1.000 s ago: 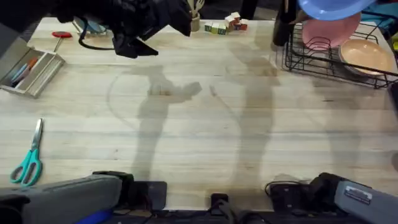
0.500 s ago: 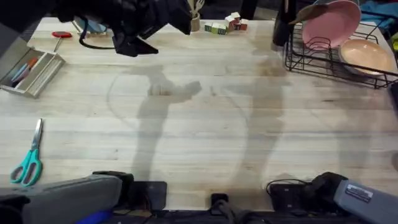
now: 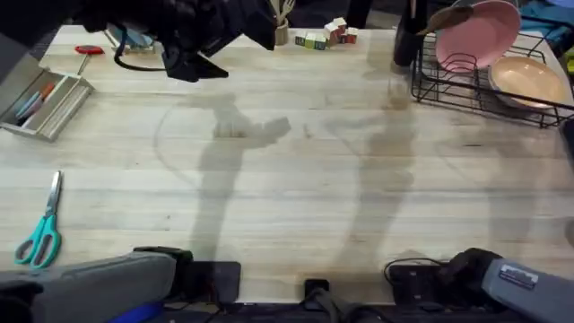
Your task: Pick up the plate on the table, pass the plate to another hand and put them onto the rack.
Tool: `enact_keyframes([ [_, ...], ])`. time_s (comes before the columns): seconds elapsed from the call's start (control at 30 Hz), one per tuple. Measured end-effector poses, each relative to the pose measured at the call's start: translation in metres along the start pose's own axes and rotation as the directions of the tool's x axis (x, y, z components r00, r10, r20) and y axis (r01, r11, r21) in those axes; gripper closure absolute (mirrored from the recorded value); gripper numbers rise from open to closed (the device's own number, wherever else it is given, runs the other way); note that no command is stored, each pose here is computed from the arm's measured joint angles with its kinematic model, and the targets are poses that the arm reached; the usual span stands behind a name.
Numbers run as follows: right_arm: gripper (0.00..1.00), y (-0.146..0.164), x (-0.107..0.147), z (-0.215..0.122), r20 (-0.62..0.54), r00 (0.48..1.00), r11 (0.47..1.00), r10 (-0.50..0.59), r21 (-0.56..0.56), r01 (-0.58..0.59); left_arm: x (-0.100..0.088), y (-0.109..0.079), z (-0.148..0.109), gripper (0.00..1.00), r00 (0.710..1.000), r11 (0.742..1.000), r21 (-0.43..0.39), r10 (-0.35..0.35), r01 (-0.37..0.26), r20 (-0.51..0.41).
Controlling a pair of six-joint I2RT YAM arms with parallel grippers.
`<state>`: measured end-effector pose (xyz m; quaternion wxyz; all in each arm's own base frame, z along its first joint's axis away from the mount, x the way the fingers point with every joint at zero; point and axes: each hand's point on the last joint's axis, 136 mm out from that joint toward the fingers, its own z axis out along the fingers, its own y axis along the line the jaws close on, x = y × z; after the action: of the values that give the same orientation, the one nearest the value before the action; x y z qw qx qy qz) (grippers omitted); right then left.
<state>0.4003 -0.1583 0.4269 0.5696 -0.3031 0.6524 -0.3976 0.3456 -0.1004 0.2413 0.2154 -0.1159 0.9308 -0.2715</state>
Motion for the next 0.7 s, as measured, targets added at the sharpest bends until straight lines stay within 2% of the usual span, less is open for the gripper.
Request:
enact_keyframes([
  [0.17, 0.973, 0.02, 0.019, 0.019, -0.021, 0.988, 0.987, -0.153, -0.057, 0.151, 0.0, 0.0, 0.0, 0.006, 1.0, 1.0, 0.0, 0.0, 0.0, 0.0],
  [0.37, 0.973, 0.044, 0.042, 0.045, -0.02, 0.95, 0.944, -0.312, -0.117, 0.308, 0.0, 0.0, 0.0, 0.006, 1.0, 1.0, -0.001, -0.001, 0.001, 0.0],
  [0.53, 0.973, 0.056, 0.056, 0.065, -0.004, 0.915, 0.908, -0.403, -0.125, 0.399, 0.0, 0.0, 0.0, 0.006, 1.0, 1.0, 0.0, 0.0, 0.0, 0.0],
  [0.7, 0.973, 0.075, 0.065, 0.08, 0.041, 0.901, 0.889, -0.431, -0.153, 0.432, 0.0, 0.0, 0.0, 0.006, 1.0, 1.0, -0.001, -0.001, 0.001, -0.001],
])
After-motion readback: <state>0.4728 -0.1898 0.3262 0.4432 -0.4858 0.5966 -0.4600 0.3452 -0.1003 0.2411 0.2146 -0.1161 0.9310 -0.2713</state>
